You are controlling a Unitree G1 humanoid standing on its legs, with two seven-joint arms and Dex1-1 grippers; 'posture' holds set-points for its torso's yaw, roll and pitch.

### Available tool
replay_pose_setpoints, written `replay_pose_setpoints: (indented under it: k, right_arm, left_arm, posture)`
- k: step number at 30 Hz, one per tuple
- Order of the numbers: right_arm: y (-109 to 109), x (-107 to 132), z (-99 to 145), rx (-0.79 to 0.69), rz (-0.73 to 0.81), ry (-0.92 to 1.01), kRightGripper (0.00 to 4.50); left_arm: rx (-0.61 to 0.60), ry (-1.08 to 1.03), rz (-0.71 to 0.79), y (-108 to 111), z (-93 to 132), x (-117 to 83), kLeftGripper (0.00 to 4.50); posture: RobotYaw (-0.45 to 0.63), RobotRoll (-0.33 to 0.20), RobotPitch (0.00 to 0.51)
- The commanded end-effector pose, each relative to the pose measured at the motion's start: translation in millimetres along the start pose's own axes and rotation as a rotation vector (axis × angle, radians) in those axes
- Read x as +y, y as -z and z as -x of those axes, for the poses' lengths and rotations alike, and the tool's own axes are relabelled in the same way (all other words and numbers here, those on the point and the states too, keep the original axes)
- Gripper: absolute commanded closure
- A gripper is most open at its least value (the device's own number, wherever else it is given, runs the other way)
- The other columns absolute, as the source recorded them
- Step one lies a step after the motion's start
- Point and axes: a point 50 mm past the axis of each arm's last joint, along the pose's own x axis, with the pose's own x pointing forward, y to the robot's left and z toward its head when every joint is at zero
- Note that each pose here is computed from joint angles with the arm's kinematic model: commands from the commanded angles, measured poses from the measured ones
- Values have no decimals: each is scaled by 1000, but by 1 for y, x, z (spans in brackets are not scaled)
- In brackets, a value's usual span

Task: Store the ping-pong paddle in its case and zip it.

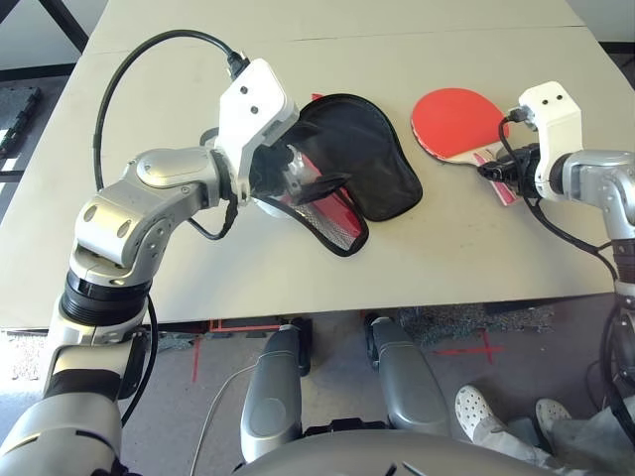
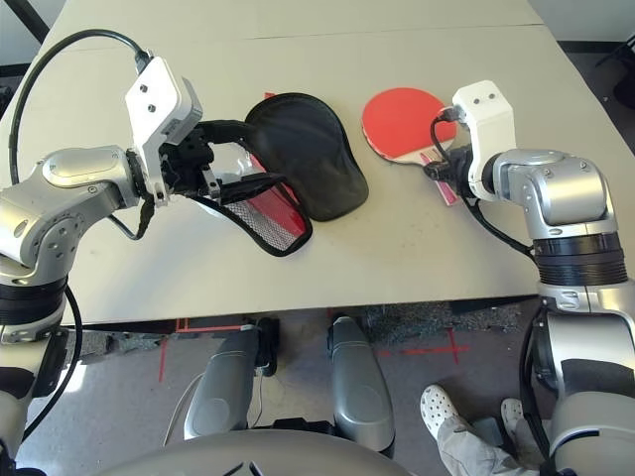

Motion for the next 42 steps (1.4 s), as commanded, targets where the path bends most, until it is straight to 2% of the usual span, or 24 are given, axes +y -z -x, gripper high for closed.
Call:
replay_pose_setpoints:
  k: [1,6,15,22,28,42]
  right_arm:
    - [-18,15,5,-77,22,-38,3362]
    - [-26,49,-2,-87,15,-102,3362]
    - [-24,102,-23,-118,27,-161,3362]
    - [-29,119,-33,-93,6,-169,3362]
    - [-26,128,-38,-19,-4,-181,3362]
    - [-17,129,-38,64,-32,-170,3362]
  left_arm:
    - [11,28,-3,2,-2,-6,0]
    - [14,23,-3,2,-2,-6,0]
    - [18,5,-2,4,0,-6,0]
    - [15,-6,-5,4,0,-8,0]
    - [18,-13,-6,4,2,-8,0]
    - [23,-15,-4,6,1,-10,0]
  posture:
    - [-23,0,258]
    - [-5,0,264]
    - [25,0,260]
    - [45,0,252]
    - [55,0,251]
    - [56,0,254]
